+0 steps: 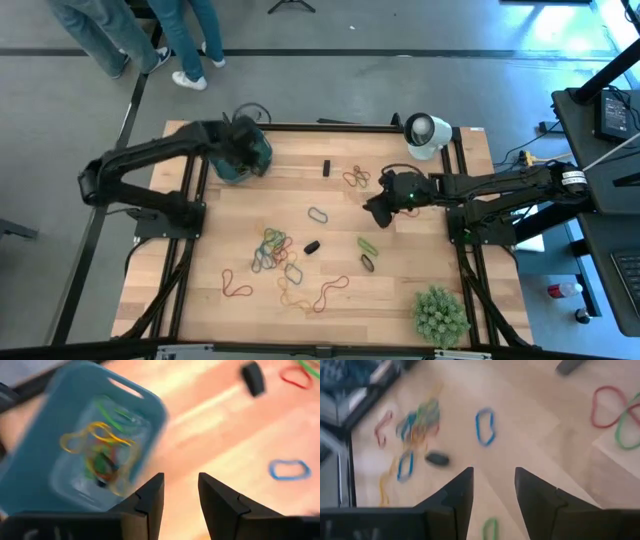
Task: Pick and place rubber bands into bin
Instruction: Put the red rubber band into the bin
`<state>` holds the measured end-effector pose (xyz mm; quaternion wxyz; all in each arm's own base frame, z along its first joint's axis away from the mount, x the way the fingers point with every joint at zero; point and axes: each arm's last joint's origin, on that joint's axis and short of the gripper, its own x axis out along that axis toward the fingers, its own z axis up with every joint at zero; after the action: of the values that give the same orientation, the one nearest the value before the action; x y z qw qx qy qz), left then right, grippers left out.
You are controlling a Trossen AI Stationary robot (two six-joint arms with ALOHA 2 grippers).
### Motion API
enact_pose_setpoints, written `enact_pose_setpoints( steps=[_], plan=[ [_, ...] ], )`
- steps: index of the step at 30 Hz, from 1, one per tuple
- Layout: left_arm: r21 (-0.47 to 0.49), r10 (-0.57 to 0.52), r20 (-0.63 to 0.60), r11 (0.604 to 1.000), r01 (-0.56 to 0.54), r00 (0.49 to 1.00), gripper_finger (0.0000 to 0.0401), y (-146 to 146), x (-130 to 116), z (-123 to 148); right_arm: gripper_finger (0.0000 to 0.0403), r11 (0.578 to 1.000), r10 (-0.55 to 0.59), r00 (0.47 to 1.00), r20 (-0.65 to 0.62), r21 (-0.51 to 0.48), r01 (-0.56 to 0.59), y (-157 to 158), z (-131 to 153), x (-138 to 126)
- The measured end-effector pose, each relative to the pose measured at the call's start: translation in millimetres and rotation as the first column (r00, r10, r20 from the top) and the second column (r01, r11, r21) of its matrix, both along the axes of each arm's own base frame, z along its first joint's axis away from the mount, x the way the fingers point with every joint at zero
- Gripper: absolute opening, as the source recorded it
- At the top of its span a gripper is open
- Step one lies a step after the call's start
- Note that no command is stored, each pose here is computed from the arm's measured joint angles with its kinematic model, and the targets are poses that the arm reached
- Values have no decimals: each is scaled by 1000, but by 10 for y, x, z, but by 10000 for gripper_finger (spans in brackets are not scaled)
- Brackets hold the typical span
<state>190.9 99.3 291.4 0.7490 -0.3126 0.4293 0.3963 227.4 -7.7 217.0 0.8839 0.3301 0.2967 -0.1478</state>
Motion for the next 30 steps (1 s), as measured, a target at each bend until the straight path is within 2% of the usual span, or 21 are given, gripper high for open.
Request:
enact_pose_setpoints(
  steps=[4,9,16,19,22,25,30],
  plan=[
    [-13,-1,40,1000,2,999,110,-400,165,-4,130,993,111,993,-30,-40,-112,18,-19,-15],
    [-62,19,91,998,-13,996,109,-870,265,-29,99,964,251,966,-55,-80,-255,42,-35,-30],
    [-148,51,78,988,-39,996,109,-1422,316,-159,68,940,320,945,-64,-107,-325,52,-41,-36],
    [-188,99,54,978,-88,994,109,-1606,333,-245,63,937,326,943,-73,-110,-332,52,-47,-40],
    [-248,160,3,956,-154,987,109,-1770,336,-338,63,936,326,941,-87,-106,-334,53,-57,-50],
    [-326,223,-120,912,-251,967,109,-1936,310,-457,63,936,327,938,-117,-94,-339,54,-80,-72],
    [-355,271,-279,862,-361,921,109,-2230,253,-647,62,935,330,928,-174,-74,-347,55,-121,-116]
  ],
)
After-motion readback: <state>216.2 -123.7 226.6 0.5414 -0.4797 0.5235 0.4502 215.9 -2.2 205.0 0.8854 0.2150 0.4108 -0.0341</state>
